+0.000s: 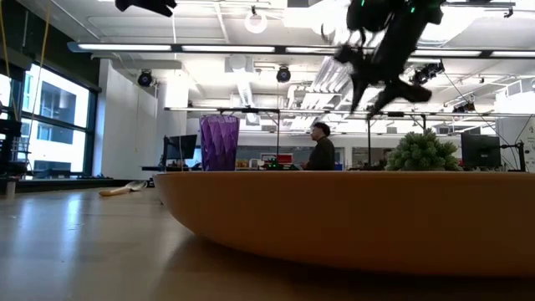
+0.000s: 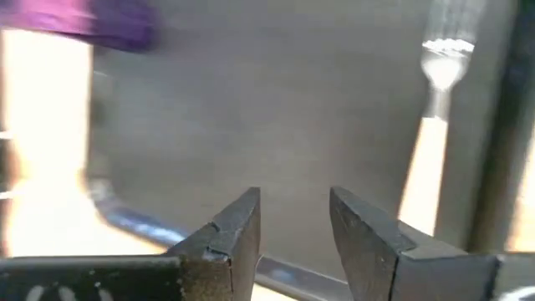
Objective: Pick and place plate/cup/fork/spoon on tray
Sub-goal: Put the orange plate to the left of the orange fork on the black serving tray
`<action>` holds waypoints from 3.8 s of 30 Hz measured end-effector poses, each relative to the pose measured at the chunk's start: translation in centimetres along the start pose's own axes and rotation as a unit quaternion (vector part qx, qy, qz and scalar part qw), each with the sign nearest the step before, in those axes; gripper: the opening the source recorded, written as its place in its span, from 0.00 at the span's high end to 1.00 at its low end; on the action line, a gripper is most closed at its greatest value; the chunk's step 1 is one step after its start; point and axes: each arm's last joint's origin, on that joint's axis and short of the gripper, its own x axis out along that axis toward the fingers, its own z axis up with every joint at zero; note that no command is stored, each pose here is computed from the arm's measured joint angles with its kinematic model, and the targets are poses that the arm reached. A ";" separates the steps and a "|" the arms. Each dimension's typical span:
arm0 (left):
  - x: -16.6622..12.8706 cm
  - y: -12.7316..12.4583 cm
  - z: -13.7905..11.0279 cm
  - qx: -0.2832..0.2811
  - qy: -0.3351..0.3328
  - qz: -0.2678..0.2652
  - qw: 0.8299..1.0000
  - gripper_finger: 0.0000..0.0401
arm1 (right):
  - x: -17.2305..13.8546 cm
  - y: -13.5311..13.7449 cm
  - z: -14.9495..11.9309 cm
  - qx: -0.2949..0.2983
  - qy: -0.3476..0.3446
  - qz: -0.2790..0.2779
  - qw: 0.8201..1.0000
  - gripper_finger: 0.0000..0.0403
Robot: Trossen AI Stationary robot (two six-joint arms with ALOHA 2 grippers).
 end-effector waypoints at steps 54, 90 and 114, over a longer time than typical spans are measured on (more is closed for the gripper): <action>17.6 -19.9 -11.8 -0.216 0.290 0.004 0.932 0.67 | -15.2 3.4 -3.0 -0.257 -0.157 0.492 0.817 0.66; 20.2 -22.4 -15.8 -0.217 0.327 0.006 0.920 0.67 | -14.2 2.8 -3.3 -0.268 -0.133 0.446 0.843 0.66; 22.3 -23.2 -18.2 -0.214 0.355 0.004 0.910 0.67 | -14.1 2.8 -3.4 -0.268 -0.130 0.443 0.846 0.66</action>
